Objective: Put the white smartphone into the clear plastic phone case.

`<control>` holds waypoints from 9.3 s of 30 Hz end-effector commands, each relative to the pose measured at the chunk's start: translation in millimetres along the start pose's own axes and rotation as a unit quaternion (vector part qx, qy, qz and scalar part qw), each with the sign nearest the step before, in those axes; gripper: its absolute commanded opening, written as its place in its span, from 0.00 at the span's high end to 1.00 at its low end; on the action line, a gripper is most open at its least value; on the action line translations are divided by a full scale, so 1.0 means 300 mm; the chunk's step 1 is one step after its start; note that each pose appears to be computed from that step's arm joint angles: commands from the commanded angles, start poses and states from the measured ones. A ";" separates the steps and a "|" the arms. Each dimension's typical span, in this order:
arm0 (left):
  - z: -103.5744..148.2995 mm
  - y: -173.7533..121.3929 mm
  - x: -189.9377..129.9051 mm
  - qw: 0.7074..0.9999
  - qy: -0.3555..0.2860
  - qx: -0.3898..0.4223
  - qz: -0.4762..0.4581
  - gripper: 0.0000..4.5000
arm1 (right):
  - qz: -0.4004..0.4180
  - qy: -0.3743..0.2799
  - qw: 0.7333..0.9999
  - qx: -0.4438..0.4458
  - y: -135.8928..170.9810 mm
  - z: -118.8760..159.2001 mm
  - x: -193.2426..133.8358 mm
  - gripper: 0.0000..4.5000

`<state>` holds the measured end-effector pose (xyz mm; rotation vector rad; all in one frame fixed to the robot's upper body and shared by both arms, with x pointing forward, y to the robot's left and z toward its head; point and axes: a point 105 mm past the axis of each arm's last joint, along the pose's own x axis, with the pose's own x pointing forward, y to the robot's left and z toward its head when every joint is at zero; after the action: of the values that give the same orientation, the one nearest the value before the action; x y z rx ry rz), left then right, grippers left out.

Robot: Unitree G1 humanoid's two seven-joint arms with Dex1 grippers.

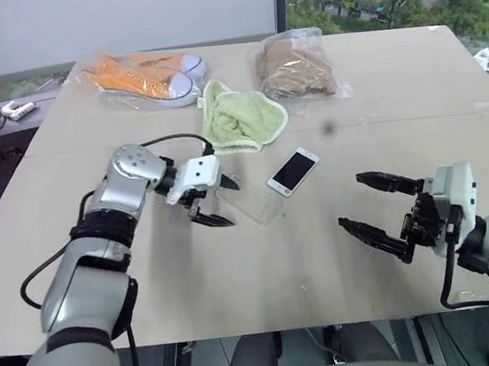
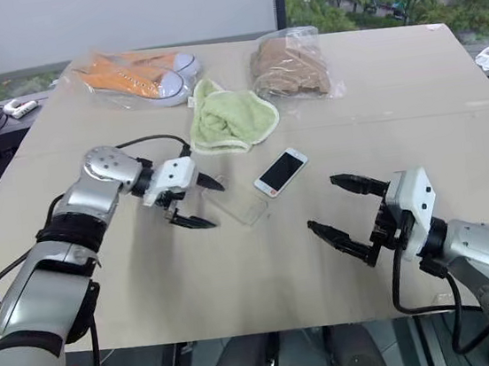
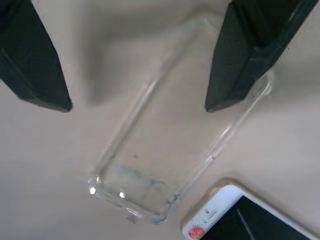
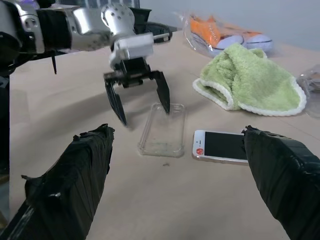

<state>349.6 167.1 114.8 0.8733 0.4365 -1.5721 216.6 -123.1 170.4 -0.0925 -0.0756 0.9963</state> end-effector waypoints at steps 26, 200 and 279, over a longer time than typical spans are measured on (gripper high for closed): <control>0.092 0.046 -0.055 0.990 -0.039 0.081 0.110 0.99 | 0.002 -0.019 1.000 -0.017 0.020 0.035 0.001 0.00; -0.016 -0.397 -0.223 0.919 -0.128 -0.272 0.256 0.00 | 0.300 0.294 0.885 -0.200 -0.181 -0.083 0.341 0.35; 0.024 -0.319 -0.130 0.938 -0.166 -0.227 0.204 0.00 | 0.221 0.418 0.839 -0.268 0.020 -0.133 0.344 0.02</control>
<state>255.9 209.0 125.0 0.2827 0.3442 -1.1229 276.0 -39.0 123.7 -1.0640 0.5469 1.2732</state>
